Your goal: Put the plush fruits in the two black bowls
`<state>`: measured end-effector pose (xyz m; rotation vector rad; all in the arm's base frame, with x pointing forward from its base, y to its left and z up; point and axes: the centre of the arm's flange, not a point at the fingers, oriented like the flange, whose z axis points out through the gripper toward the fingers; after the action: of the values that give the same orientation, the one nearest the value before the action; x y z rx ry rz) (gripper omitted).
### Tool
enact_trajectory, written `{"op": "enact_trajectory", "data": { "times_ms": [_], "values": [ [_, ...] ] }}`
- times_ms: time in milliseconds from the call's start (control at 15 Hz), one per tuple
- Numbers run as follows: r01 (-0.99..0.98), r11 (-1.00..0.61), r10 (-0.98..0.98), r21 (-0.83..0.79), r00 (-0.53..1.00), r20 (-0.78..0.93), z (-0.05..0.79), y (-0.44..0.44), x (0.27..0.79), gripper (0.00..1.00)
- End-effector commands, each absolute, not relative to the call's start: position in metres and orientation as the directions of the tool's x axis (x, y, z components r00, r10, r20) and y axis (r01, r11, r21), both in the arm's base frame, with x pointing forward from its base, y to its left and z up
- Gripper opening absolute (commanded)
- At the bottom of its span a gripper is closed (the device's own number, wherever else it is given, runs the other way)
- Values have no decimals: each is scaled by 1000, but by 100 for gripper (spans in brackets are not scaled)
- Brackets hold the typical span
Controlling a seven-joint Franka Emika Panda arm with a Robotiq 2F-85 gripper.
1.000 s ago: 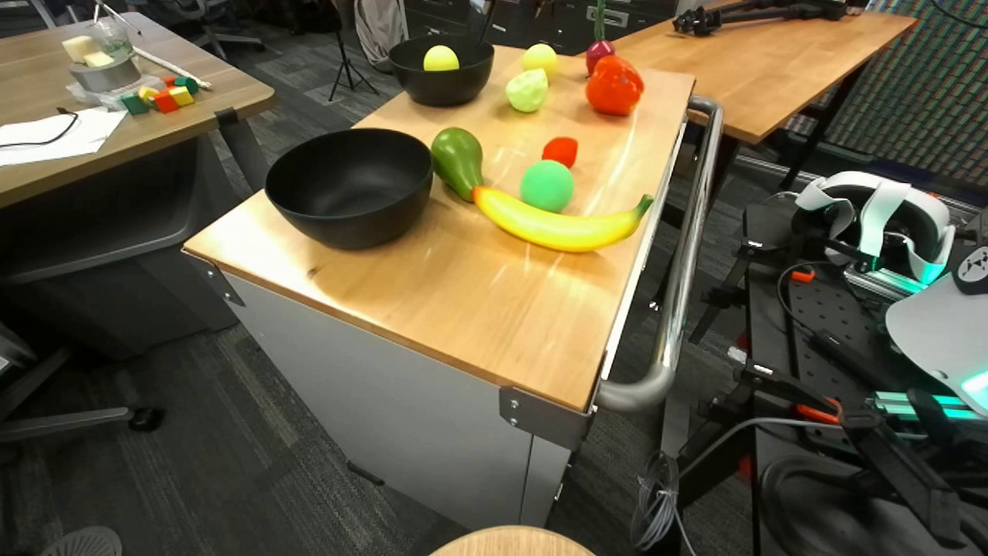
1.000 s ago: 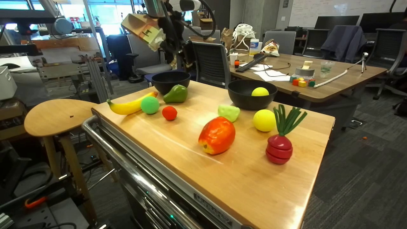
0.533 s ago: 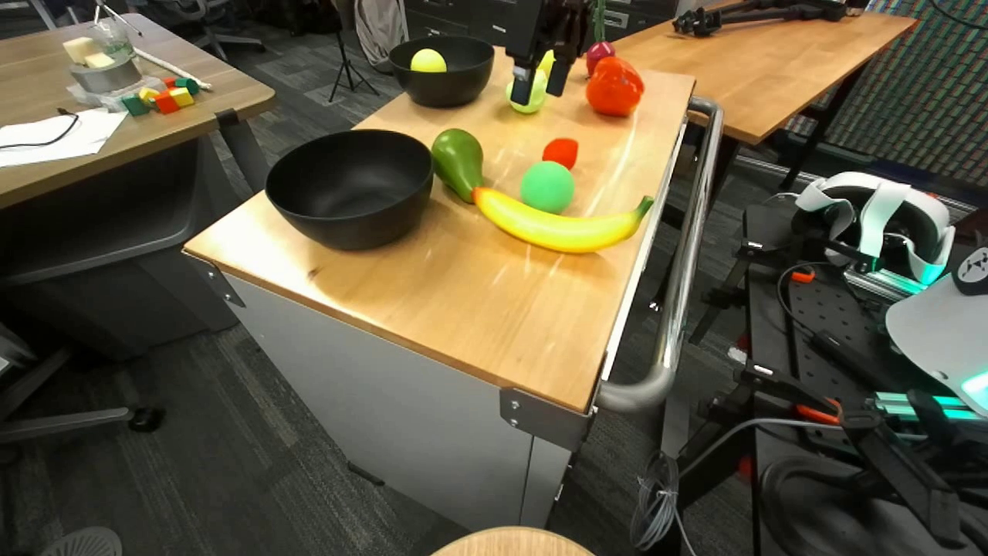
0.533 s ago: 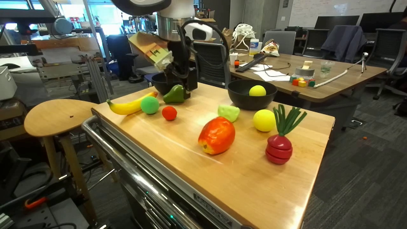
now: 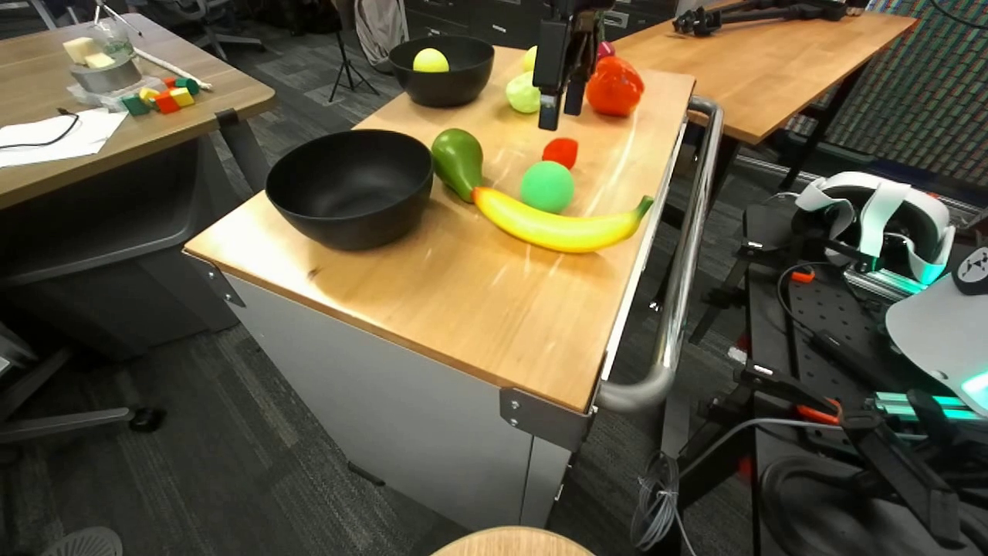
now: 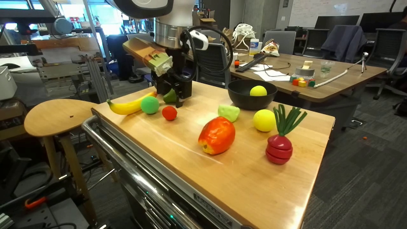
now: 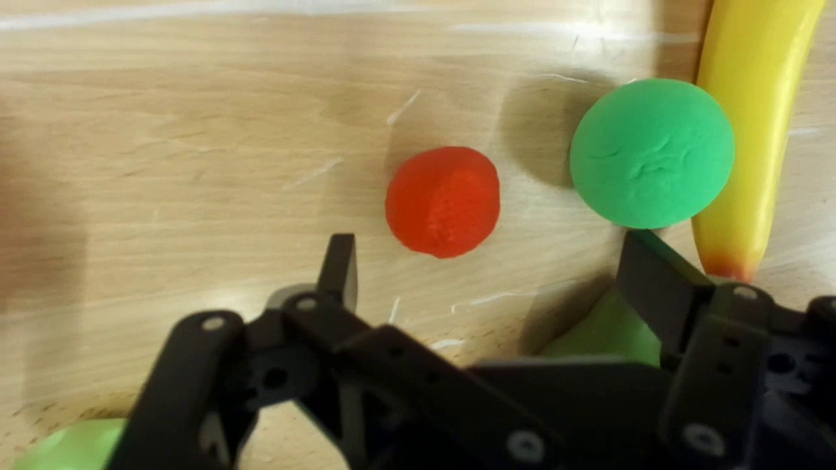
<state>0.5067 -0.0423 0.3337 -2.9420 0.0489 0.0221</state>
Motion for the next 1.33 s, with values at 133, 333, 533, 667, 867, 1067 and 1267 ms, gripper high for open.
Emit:
{"op": "enact_trajectory", "data": {
  "times_ms": [133, 333, 533, 667, 867, 1067, 1267],
  "values": [
    [-82, -978, -81, -194, 997, -15, 310, -38, 514, 100],
    [-133, -970, -135, -204, 991, -5, 292, -37, 523, 66],
    [-175, -961, -174, -214, 985, -23, 280, -37, 527, 42],
    [-201, -956, -198, -215, 980, -36, 280, -41, 529, 27],
    [-235, -946, -229, -222, 972, -52, 288, -49, 531, 23],
    [-258, -937, -257, -236, 966, -36, 305, -59, 537, 23],
    [-247, -928, -277, -280, 958, 72, 347, -82, 553, 23]
  ]
}}
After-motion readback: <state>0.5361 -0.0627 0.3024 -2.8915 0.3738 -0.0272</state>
